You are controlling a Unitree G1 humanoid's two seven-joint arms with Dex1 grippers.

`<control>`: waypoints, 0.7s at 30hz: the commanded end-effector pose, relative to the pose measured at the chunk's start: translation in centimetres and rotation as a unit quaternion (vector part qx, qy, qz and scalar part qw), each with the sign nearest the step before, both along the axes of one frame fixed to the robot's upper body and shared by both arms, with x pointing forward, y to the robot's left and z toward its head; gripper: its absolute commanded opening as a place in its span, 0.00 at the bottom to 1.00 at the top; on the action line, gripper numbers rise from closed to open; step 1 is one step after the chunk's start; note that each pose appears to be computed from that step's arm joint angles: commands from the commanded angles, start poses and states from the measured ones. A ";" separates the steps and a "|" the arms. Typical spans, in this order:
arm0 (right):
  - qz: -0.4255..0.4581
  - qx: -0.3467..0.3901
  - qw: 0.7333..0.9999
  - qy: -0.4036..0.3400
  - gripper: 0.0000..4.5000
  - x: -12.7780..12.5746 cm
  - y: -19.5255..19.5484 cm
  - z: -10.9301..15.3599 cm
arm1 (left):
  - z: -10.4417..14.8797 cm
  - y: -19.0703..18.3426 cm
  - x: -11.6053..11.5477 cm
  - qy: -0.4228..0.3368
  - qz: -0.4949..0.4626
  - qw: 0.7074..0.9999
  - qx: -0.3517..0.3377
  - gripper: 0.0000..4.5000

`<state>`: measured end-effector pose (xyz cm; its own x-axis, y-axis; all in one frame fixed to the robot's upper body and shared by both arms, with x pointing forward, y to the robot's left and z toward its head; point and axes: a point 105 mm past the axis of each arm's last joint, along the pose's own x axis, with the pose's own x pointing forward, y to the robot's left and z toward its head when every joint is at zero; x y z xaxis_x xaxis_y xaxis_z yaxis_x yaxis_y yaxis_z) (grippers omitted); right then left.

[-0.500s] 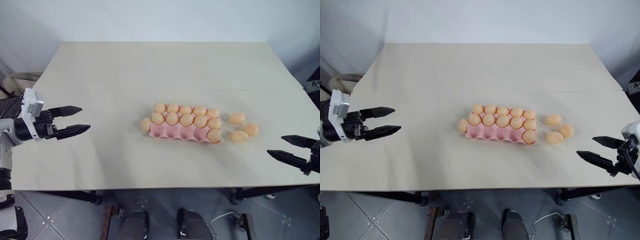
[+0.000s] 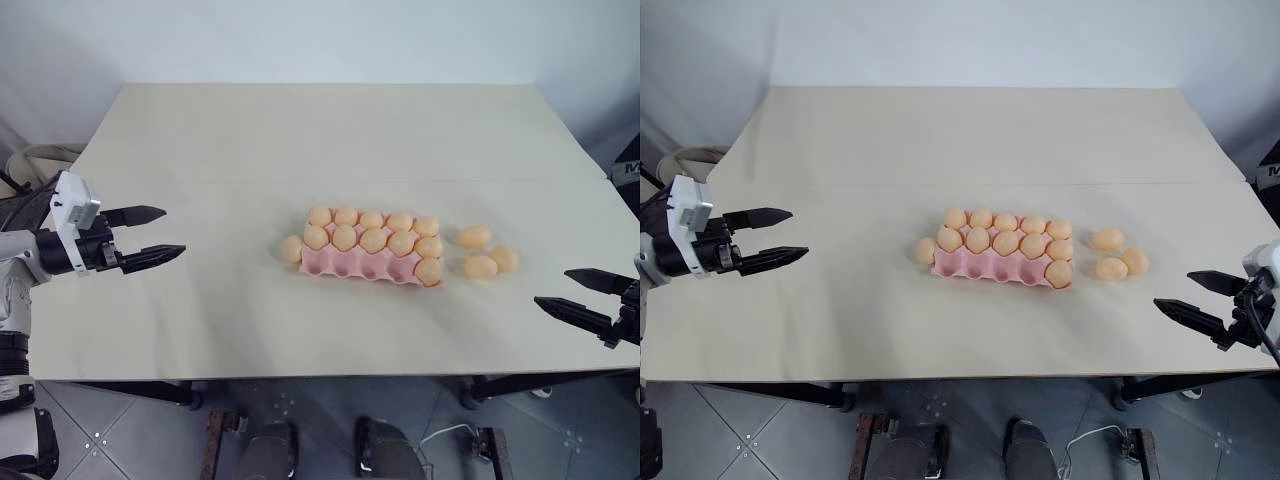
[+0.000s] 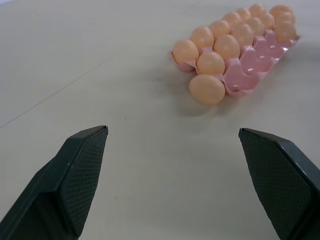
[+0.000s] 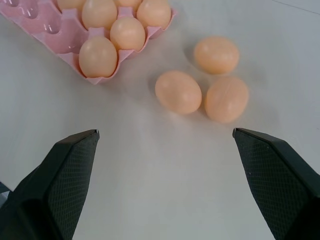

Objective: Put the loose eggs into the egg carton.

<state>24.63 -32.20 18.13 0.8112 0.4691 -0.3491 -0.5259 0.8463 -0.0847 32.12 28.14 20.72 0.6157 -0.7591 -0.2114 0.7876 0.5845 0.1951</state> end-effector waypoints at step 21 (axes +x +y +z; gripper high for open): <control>-0.140 -0.006 0.988 -0.063 1.00 7.3 4.2 0.4 | 1.7 -5.2 -1.0 -0.062 -0.218 0.970 -0.084 0.99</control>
<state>31.55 -28.18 18.26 0.9389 0.2418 -0.2450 -0.2771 0.9532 -0.1211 31.29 23.24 21.83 0.2839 -0.9588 -0.0094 0.9402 0.2764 0.1991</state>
